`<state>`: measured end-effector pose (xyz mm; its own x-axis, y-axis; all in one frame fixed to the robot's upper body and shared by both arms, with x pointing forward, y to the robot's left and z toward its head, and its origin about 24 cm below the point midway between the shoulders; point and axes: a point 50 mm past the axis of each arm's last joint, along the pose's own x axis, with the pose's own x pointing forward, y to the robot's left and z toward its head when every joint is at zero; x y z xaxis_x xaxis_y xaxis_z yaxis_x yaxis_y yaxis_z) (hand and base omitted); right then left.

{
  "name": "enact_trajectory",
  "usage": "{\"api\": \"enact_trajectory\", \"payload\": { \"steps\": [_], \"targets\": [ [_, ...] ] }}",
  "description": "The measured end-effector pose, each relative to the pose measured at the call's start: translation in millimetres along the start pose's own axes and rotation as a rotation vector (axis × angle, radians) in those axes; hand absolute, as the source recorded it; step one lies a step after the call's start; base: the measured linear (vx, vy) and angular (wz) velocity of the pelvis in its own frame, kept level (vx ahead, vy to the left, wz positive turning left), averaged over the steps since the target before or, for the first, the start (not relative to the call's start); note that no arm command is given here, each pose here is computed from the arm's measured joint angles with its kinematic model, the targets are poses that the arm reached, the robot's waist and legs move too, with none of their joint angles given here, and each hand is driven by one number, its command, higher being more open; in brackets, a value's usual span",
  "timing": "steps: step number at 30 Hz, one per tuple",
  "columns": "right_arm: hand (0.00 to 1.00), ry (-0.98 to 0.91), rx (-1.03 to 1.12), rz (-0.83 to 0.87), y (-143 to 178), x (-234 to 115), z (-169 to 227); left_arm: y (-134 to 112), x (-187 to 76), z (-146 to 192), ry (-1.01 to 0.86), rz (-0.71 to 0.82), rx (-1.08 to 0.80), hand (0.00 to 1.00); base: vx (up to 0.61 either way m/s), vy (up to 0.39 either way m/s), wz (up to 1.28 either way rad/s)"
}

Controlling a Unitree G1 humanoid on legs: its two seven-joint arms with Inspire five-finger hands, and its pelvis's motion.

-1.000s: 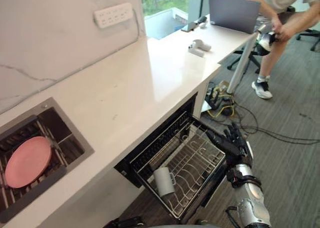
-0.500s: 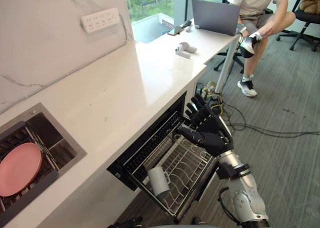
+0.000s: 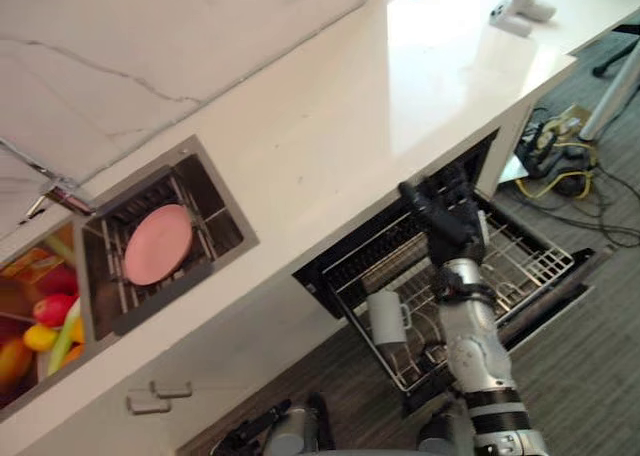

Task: Walk over to the sink, pick up the cup, carry it to the dishwasher, place the cup inside the dishwasher, then close the dishwasher door

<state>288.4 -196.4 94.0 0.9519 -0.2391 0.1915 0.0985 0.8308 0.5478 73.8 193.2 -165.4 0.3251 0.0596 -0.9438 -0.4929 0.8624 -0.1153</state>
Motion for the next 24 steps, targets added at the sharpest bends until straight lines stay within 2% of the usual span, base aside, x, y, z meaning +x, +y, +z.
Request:
{"api": "enact_trajectory", "payload": {
  "steps": [2, 6, 8, 11, 16, 24],
  "targets": [
    [1.00, -0.053, -0.031, -0.023, 2, 9, 12, 0, 0, -3, 0.025, -0.002, -0.005, 1.00, -0.10, -0.027, 0.75],
    [1.00, -0.171, -0.119, -0.175, -30, 11, 45, -13, 1, -7, 0.060, -0.071, 0.153, 1.00, -0.13, 0.261, 0.56],
    [1.00, -0.196, -0.094, -0.260, -45, -1, 47, 0, 1, 4, 0.051, -0.045, 0.153, 1.00, -0.16, 0.409, 0.30],
    [1.00, -0.155, -0.073, -0.317, -58, -26, 35, 19, -2, -5, 0.103, 0.049, 0.028, 1.00, -0.07, 0.307, 0.30],
    [1.00, -0.160, -0.061, -0.193, -47, -39, 35, 37, -6, -15, 0.126, 0.126, -0.059, 1.00, 0.06, 0.130, 0.21],
    [1.00, -0.127, -0.074, -0.072, -52, -49, 26, 37, -6, -12, 0.103, 0.172, -0.073, 1.00, 0.02, -0.011, 0.21]
  ]
}}
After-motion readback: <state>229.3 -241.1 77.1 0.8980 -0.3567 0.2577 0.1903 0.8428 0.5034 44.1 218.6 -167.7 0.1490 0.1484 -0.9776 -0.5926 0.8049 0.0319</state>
